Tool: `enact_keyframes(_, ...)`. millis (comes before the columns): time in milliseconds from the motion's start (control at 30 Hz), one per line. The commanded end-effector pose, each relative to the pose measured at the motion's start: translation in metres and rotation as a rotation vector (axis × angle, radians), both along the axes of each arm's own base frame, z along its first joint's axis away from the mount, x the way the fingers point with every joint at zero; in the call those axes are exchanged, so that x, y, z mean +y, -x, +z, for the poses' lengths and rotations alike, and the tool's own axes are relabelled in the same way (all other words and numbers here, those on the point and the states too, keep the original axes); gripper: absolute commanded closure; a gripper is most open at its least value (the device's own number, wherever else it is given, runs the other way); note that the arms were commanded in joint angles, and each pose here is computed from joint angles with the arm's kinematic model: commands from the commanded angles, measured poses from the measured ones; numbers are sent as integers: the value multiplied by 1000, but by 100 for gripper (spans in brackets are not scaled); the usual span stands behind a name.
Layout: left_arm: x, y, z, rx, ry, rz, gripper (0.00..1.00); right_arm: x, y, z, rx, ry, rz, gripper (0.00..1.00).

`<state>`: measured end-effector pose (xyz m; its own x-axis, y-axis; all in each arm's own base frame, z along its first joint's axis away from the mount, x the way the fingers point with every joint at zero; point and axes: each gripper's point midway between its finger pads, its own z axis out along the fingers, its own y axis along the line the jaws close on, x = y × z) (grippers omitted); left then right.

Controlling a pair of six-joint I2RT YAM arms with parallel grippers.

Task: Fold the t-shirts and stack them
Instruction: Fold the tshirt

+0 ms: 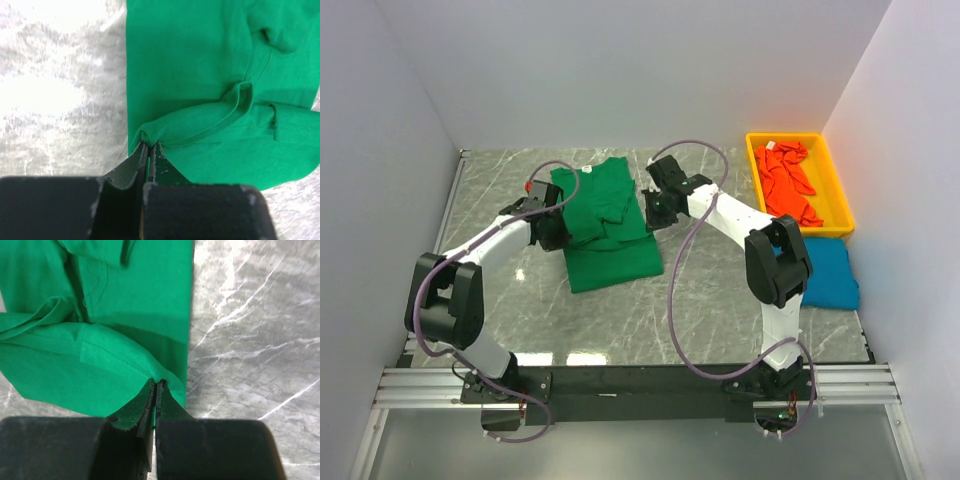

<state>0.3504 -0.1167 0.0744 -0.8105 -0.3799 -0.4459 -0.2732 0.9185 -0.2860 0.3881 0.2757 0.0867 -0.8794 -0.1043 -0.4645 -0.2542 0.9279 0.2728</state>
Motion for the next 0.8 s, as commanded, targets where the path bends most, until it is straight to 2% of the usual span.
enact_keyframes(0,3,-25,16,-83,-27,-3,99,6,-26,19,-76,-37,-8,100)
enact_keyframes(333,9,-37,-19,-13,-41,38,96,6,-45,-7,-72,-27,-23,100)
enact_keyframes(533,11,-42,-26,4,-38,74,94,6,-52,-24,-65,-7,-27,100)
enact_keyframes(567,13,-41,-26,4,-43,80,91,5,-53,-25,-66,-5,-28,100)
enact_keyframes(767,18,-38,-4,-38,-49,103,58,1,-52,0,-117,-2,-30,77)
